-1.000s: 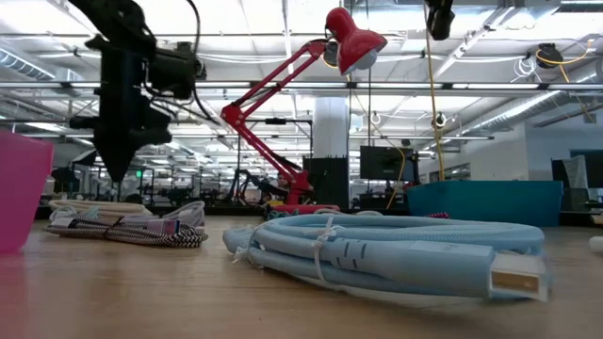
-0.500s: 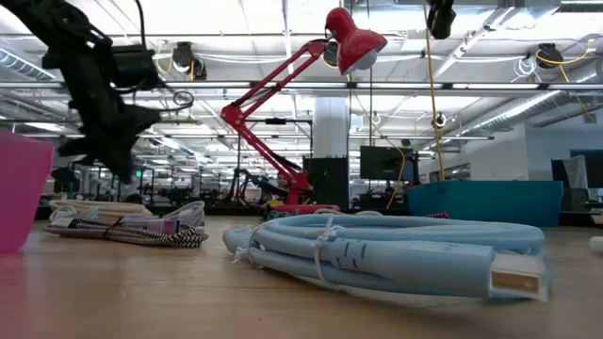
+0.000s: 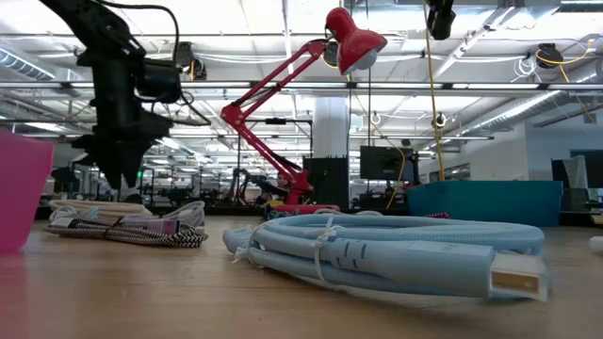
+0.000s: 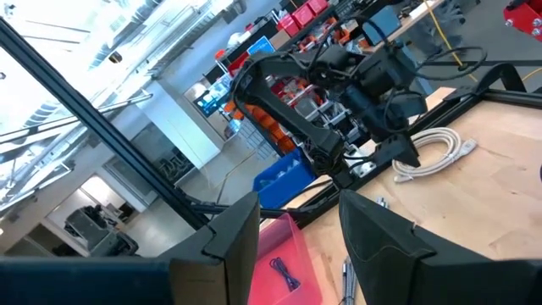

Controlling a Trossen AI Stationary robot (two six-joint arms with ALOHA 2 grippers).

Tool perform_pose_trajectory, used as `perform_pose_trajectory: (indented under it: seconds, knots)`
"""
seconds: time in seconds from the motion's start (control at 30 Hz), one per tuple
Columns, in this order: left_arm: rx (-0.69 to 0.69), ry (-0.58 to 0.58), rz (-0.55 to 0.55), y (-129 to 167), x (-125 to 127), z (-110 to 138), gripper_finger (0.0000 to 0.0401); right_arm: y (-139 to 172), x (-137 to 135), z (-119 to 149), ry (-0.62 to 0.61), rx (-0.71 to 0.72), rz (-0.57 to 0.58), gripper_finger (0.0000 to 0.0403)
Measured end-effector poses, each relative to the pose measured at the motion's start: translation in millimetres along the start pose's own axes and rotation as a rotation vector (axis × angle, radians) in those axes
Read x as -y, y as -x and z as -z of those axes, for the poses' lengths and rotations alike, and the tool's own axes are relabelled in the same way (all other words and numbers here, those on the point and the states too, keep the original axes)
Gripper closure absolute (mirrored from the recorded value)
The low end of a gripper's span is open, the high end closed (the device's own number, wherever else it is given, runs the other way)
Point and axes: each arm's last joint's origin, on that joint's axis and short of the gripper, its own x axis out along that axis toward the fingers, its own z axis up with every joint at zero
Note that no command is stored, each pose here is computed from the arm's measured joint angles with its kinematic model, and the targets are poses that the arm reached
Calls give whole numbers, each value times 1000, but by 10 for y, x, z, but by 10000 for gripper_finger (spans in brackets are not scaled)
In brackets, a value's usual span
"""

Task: Sort cables
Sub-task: Put the gray internet cable into the blue bin

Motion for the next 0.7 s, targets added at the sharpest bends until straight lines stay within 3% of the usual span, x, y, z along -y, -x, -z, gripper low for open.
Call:
perform_pose_trajectory:
  seconds: [0.13, 0.23, 0.4, 0.7]
  knots:
    - [16, -22, -34, 6, 19, -77, 162, 1, 0, 0, 0, 0, 0, 248]
    - [-11, -26, -75, -67, 13, -95, 148, 0, 0, 0, 0, 0, 0, 248]
    - [-95, -31, -145, -230, 6, -109, 153, 2, -13, 10, 0, -5, -7, 248]
    - [-180, -48, -141, -491, 57, -151, 192, 6, -41, 34, -2, -17, -20, 248]
